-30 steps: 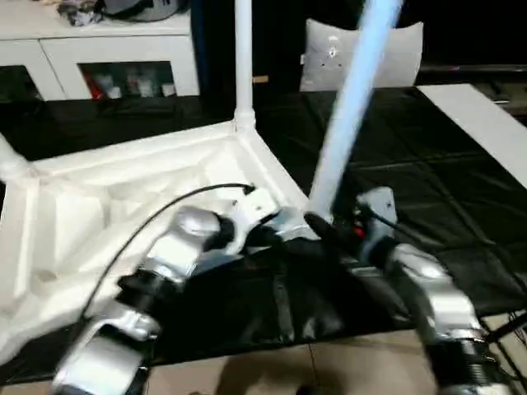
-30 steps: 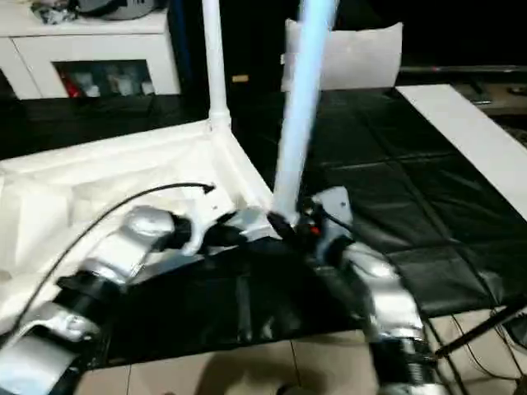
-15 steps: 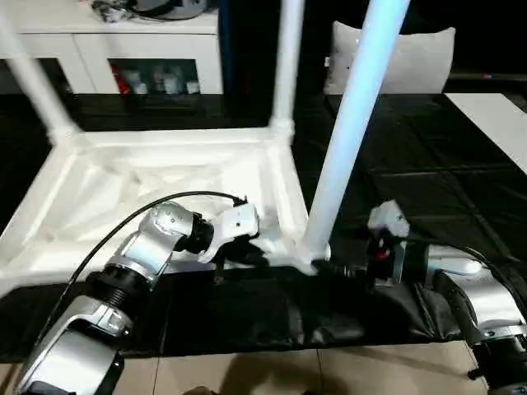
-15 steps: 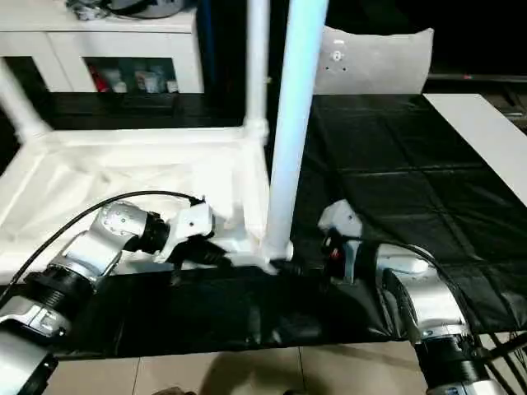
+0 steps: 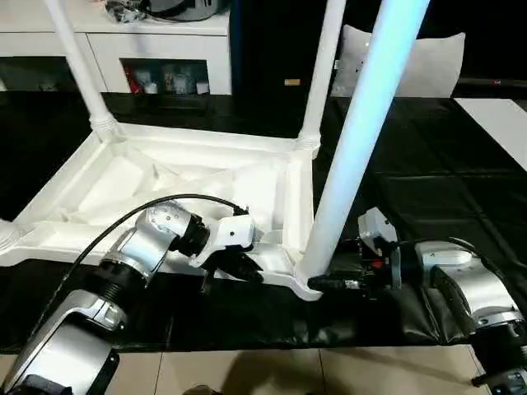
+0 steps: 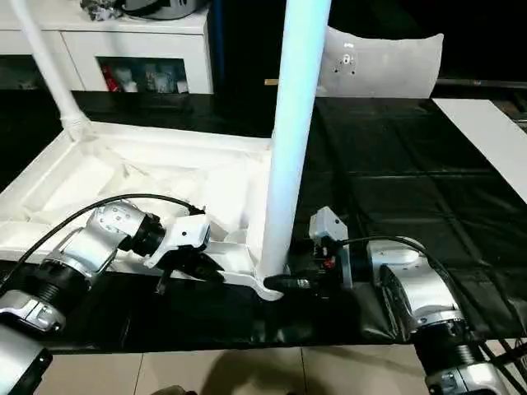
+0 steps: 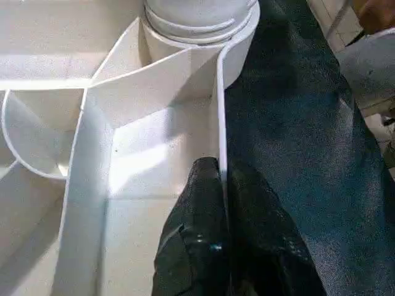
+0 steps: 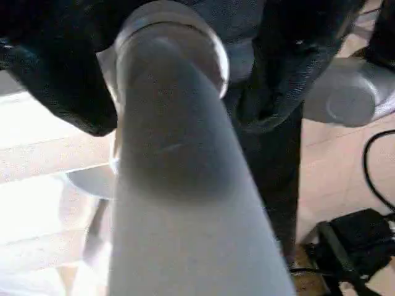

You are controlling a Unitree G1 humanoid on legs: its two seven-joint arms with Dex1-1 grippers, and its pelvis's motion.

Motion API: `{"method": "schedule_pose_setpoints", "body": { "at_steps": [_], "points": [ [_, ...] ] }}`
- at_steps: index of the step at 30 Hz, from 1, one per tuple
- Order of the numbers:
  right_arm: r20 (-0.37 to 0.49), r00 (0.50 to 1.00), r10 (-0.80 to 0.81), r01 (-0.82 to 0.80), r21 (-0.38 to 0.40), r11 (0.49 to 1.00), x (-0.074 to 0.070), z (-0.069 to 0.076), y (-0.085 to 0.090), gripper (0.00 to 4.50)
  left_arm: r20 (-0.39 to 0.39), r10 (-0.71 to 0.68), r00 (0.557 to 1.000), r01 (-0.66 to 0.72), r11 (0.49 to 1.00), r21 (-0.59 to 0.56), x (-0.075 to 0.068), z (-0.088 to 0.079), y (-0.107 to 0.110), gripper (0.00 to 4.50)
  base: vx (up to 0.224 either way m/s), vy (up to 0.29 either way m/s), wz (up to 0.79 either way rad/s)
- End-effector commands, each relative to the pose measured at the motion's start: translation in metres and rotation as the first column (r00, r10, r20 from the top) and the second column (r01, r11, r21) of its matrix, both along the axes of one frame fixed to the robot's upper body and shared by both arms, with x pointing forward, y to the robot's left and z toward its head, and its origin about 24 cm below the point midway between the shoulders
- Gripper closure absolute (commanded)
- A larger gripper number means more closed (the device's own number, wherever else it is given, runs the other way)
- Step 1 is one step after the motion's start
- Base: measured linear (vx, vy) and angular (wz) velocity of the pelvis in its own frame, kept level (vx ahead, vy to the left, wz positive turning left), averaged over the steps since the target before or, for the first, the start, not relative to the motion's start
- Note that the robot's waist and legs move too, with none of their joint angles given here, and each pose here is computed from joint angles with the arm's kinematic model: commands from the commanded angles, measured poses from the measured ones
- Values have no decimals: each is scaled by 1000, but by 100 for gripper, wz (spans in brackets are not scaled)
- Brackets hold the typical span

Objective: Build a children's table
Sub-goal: Rotate leg to tighten

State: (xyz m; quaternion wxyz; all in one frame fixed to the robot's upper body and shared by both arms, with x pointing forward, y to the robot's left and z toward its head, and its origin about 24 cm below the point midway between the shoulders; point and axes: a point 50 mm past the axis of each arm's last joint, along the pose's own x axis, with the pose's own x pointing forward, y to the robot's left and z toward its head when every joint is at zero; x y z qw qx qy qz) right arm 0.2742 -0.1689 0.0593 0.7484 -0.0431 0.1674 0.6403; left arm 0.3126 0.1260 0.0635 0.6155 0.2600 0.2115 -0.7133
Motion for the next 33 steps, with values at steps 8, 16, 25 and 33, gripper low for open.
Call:
{"method": "schedule_pose_setpoints", "body": {
  "at_steps": [8,16,25,33],
  "points": [
    [-40,996,76,-75,19,997,1,5,2,205,-3,-96,995,96,995,26,0,6,-6,450,0,0,0],
    [-82,990,112,-108,52,993,-10,2,6,241,-24,-71,997,72,997,20,-2,2,-5,450,0,0,0],
    [-92,978,-189,195,54,979,-10,-12,31,246,-55,217,975,-220,972,-76,5,4,-23,450,0,0,0],
    [-86,808,-583,587,32,809,17,-22,62,251,-86,514,854,-520,830,-201,19,16,-56,450,0,0,0]
  ]
}}
